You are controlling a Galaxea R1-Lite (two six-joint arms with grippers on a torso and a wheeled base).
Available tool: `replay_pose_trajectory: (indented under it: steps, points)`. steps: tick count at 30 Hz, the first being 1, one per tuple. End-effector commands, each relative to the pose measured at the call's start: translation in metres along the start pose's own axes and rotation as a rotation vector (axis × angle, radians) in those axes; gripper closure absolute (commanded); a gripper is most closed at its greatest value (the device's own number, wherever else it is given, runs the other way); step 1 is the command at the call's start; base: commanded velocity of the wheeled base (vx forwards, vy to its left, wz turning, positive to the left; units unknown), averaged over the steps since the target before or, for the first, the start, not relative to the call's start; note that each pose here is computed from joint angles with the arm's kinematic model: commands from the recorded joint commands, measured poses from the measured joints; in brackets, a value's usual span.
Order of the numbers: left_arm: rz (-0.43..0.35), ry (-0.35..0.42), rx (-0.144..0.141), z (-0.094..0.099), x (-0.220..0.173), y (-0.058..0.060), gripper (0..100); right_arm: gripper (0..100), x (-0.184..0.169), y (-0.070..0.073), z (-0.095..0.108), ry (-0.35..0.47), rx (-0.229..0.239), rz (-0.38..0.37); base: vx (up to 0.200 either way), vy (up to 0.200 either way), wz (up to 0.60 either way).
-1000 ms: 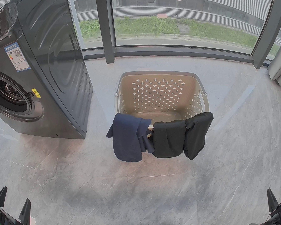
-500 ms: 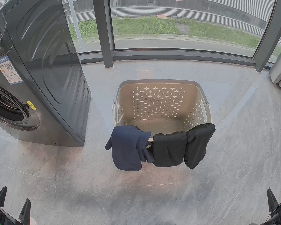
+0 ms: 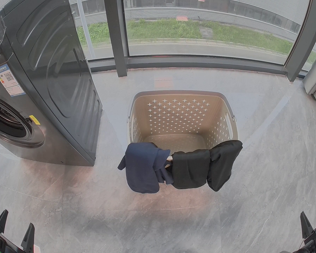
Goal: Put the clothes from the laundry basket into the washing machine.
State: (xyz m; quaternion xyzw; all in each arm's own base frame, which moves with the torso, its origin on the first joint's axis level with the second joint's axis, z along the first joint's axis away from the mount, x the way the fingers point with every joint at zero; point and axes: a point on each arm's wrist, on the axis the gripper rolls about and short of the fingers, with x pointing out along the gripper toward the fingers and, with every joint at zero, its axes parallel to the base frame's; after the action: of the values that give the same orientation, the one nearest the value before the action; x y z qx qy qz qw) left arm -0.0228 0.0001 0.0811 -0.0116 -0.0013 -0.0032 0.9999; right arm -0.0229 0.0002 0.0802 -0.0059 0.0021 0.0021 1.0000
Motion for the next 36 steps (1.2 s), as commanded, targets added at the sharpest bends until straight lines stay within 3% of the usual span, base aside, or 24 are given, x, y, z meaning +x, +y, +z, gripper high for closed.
replay_pose_trajectory:
  steps: [1, 4, 13, 22, 32, 33, 36]
  points:
    - [0.000, 0.003, -0.001, -0.005, 0.000, 0.000, 0, 0, 0.001, 0.000, -0.004, 0.013, 0.000, 0.002, 0.000, 0.000, 0.00]
    - [0.002, 0.001, 0.000, -0.005, 0.000, 0.000, 0, 0, 0.001, 0.000, -0.004, 0.013, 0.000, 0.000, 0.000, 0.000, 0.00]
    - [0.002, 0.001, 0.000, -0.005, 0.000, 0.000, 0, 0, 0.001, 0.000, -0.004, 0.011, 0.003, 0.000, 0.000, -0.200, 0.00]
    - [0.000, 0.003, 0.002, -0.005, 0.000, 0.000, 0, 0, 0.001, -0.001, -0.005, 0.013, 0.024, -0.038, 0.000, 0.000, 0.00]
    - [0.002, 0.001, -0.001, -0.005, 0.000, 0.000, 0, 0, 0.001, -0.001, -0.004, 0.008, 0.027, -0.036, 0.180, 0.000, 0.00]
    - [0.000, 0.001, -0.003, -0.005, 0.000, 0.000, 0, 0, 0.000, -0.001, 0.000, -0.007, 0.026, -0.033, 0.000, 0.000, 0.00]
    - [0.002, 0.001, -0.004, -0.005, 0.000, 0.000, 0, 0, -0.012, -0.001, 0.039, -0.181, 0.054, -0.026, 0.000, 0.000, 0.00]
